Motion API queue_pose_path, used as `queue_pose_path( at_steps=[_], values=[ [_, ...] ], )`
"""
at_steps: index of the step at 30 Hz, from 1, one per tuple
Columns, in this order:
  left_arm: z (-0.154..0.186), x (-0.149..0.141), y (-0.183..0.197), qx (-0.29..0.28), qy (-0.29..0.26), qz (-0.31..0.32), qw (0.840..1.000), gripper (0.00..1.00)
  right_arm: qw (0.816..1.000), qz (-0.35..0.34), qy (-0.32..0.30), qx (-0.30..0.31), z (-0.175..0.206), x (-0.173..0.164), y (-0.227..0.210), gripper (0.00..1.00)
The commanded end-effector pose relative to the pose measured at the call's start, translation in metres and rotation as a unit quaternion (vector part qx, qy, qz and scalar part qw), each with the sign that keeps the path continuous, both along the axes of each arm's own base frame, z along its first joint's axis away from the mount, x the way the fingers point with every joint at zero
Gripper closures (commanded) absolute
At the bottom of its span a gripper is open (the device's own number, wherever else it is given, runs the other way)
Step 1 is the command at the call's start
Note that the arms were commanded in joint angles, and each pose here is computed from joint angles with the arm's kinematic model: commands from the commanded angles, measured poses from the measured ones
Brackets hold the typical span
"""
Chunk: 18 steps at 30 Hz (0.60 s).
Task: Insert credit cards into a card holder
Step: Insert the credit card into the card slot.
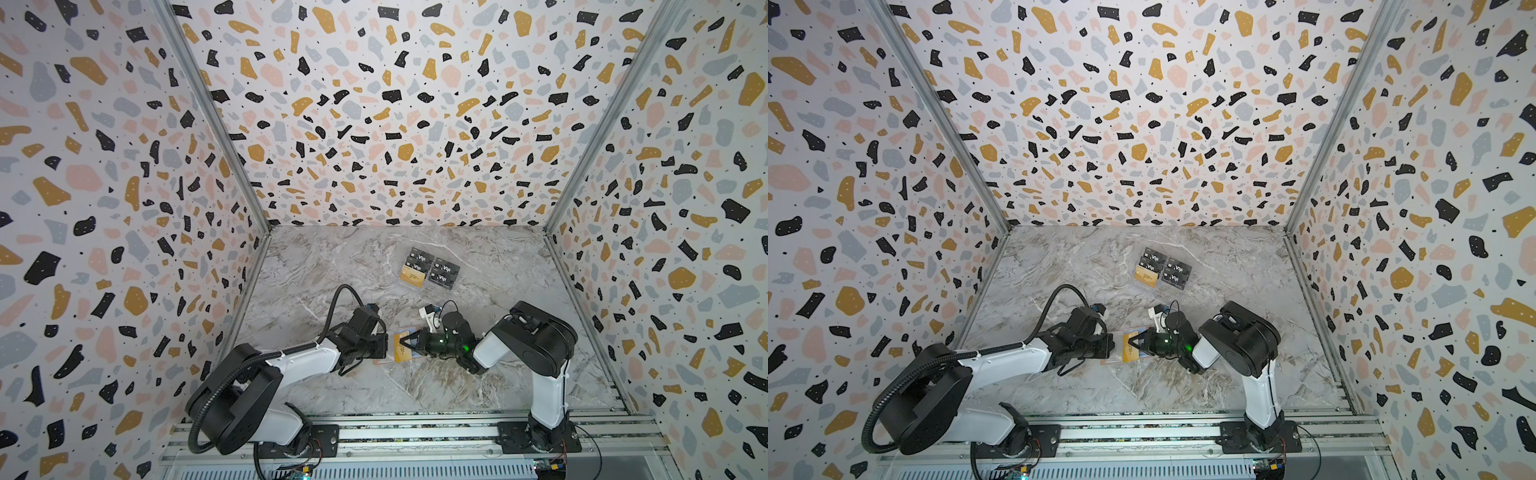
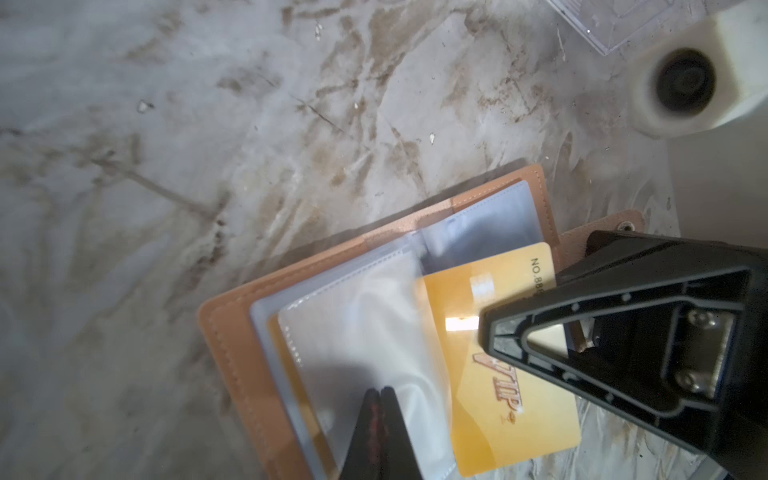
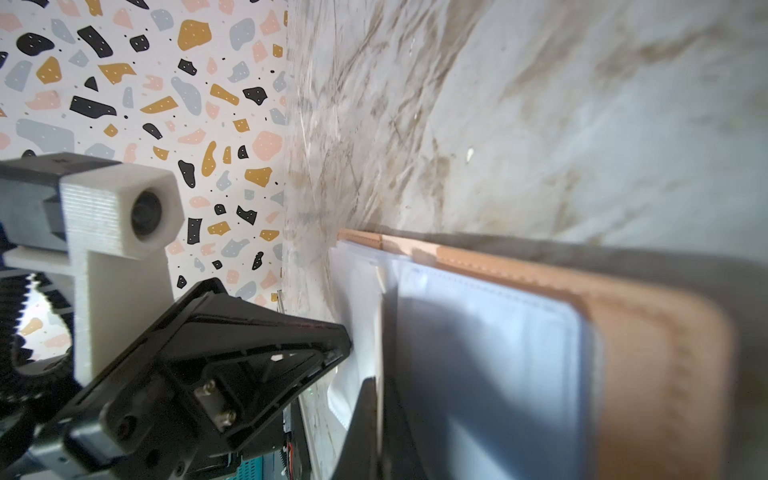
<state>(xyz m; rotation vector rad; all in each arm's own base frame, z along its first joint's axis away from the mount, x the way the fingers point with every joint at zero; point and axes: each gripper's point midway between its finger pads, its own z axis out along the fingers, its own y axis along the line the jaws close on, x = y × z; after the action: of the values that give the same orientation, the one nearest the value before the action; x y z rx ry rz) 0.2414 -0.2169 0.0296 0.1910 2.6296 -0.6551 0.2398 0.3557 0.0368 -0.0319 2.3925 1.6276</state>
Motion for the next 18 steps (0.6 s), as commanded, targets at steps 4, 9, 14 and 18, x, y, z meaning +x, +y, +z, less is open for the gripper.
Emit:
queue_pose_path(
  at_steps=[4,9,14,18],
  values=[
    [-0.003,-0.007,0.004,0.011,0.007,-0.007,1.0,1.0,0.999,0.013,0.036,-0.017,-0.008,-0.009,-0.005,1.0],
    [-0.002,-0.006,0.003,0.008,0.005,-0.008,1.0,1.0,0.999,0.025,0.035,-0.006,-0.003,-0.007,-0.003,1.0],
    [-0.003,-0.007,0.004,0.012,0.006,-0.009,1.0,1.0,0.999,0.041,0.024,0.01,0.004,0.001,0.003,1.0],
    [-0.003,-0.007,0.004,0.013,0.007,-0.01,1.0,1.0,0.998,0.051,0.016,0.015,0.006,0.005,0.007,1.0]
  ],
)
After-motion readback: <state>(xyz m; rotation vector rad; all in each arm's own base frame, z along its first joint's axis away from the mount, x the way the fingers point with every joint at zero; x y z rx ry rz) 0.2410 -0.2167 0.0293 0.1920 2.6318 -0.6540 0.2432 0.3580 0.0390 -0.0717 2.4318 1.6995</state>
